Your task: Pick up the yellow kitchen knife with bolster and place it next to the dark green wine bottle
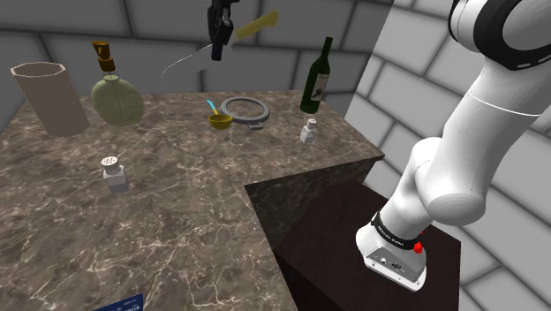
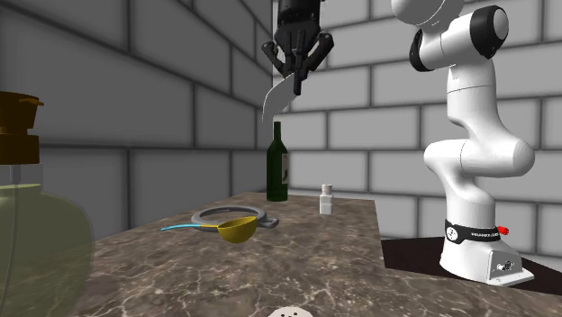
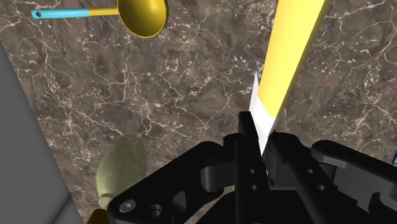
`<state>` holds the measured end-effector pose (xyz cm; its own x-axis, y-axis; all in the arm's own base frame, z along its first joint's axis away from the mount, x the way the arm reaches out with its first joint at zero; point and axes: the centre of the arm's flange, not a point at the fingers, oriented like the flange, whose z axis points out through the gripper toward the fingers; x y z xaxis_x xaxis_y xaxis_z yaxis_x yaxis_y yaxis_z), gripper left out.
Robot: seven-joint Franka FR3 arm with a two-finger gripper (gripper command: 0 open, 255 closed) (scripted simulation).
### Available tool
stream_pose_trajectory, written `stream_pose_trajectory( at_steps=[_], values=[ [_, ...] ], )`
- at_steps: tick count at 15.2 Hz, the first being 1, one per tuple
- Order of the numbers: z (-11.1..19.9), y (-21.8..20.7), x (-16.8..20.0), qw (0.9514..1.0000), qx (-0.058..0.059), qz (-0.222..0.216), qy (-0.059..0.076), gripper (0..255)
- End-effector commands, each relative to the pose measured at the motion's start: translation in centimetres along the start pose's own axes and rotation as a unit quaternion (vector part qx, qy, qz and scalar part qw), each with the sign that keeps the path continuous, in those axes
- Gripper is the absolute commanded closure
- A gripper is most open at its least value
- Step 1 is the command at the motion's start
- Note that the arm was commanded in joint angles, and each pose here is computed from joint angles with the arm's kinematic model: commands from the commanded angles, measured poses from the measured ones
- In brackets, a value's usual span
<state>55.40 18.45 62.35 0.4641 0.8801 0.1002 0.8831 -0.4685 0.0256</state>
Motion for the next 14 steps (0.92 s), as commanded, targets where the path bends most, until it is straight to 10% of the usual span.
stream_pose_trajectory(
  at_steps=[1, 14],
  values=[
    [-1.1, 0.0, 0.1, 1.0, 0.0, 0.0, 0.0, 255],
    [-7.9, 0.1, 0.8, 1.0, 0.0, 0.0, 0.0, 255]
  ],
)
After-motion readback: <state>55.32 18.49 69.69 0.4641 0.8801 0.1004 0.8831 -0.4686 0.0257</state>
